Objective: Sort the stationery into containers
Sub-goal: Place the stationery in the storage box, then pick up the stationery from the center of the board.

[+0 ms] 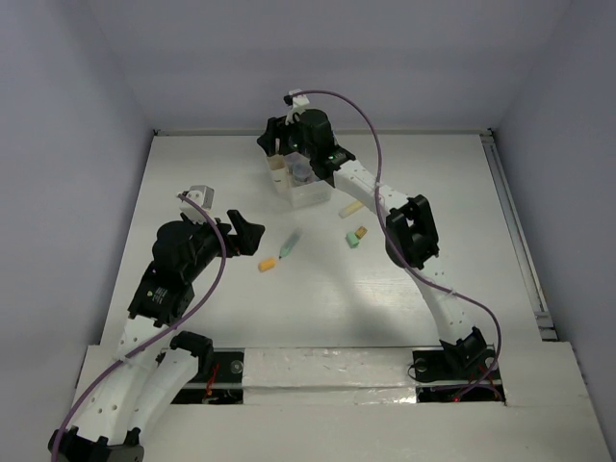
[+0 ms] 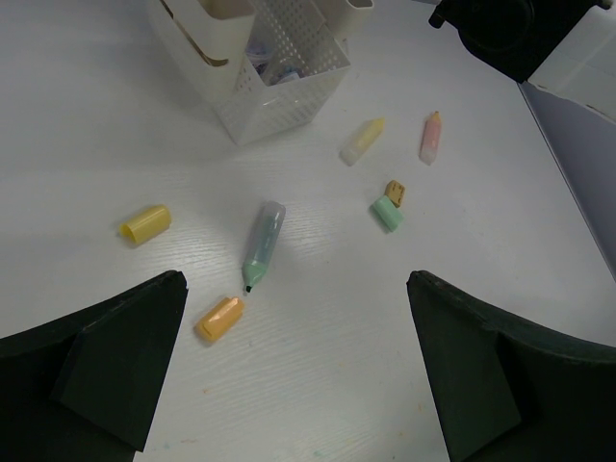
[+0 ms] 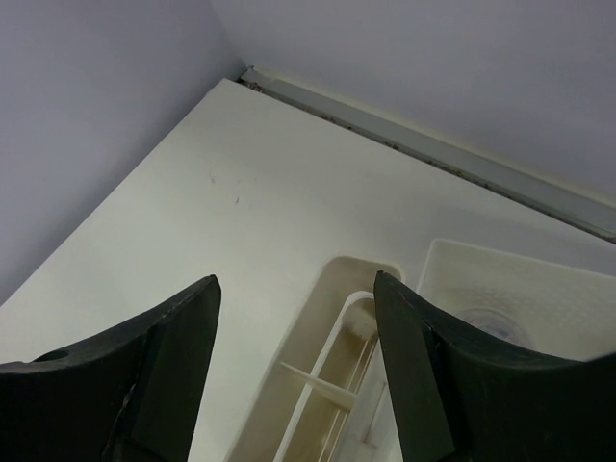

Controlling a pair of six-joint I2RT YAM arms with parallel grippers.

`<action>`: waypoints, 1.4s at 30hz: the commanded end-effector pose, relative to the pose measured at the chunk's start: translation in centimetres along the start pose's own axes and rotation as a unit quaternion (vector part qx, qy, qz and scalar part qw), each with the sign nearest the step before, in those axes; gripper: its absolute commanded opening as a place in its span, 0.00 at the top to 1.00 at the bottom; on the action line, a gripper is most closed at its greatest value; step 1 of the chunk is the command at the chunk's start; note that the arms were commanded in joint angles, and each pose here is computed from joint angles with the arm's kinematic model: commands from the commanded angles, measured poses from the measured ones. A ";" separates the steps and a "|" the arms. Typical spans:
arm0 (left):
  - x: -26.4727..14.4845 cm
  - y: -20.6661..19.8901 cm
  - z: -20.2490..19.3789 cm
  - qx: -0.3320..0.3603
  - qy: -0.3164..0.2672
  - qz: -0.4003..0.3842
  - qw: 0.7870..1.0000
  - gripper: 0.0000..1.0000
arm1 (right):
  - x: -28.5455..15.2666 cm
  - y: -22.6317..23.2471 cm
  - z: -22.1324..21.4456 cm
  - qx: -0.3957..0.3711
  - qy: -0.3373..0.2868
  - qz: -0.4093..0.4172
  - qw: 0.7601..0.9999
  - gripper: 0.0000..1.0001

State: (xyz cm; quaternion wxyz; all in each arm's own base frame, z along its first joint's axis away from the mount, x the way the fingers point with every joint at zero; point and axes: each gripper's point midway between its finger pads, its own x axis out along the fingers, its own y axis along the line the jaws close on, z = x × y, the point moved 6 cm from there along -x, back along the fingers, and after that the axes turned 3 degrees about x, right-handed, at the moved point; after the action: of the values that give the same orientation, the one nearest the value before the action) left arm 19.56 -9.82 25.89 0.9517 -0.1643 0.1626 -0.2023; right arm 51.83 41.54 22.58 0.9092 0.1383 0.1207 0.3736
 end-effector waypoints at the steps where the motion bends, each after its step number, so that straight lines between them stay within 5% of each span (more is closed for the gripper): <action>1: -0.2 -0.2 1.0 0.009 -0.021 -0.003 1.000 0.01 | 0.1 0.8 2.2 -0.013 -0.045 0.008 0.999 0.29; 9: -0.2 -0.2 1.0 0.009 -0.022 -0.004 1.000 0.01 | -0.9 1.6 3.9 -0.015 -0.058 0.013 0.998 0.28; 17: -0.5 -0.5 1.1 0.011 -0.029 -0.015 0.999 0.01 | -9.3 3.9 9.6 -0.030 -0.088 -0.021 0.995 0.28; 28: 1.2 -2.7 0.2 -0.024 0.013 -0.096 0.995 0.01 | -27.6 0.0 0.7 0.049 -0.014 -0.232 0.971 0.47; 34: 4.2 -7.2 -1.1 -0.056 0.028 -0.145 0.987 0.07 | -35.4 -0.7 -4.0 0.104 0.012 -0.248 0.963 0.38; 42: 14.1 -12.3 -6.6 0.096 0.108 -0.067 0.987 0.12 | -43.1 -0.2 -3.6 0.132 -0.101 -0.266 0.949 0.35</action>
State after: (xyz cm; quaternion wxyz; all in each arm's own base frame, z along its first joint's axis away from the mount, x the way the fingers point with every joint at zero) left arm 22.22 -26.26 20.60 0.8934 -0.1144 0.2844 -0.3285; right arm 22.33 12.86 22.90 0.9581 0.2140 0.1593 0.1040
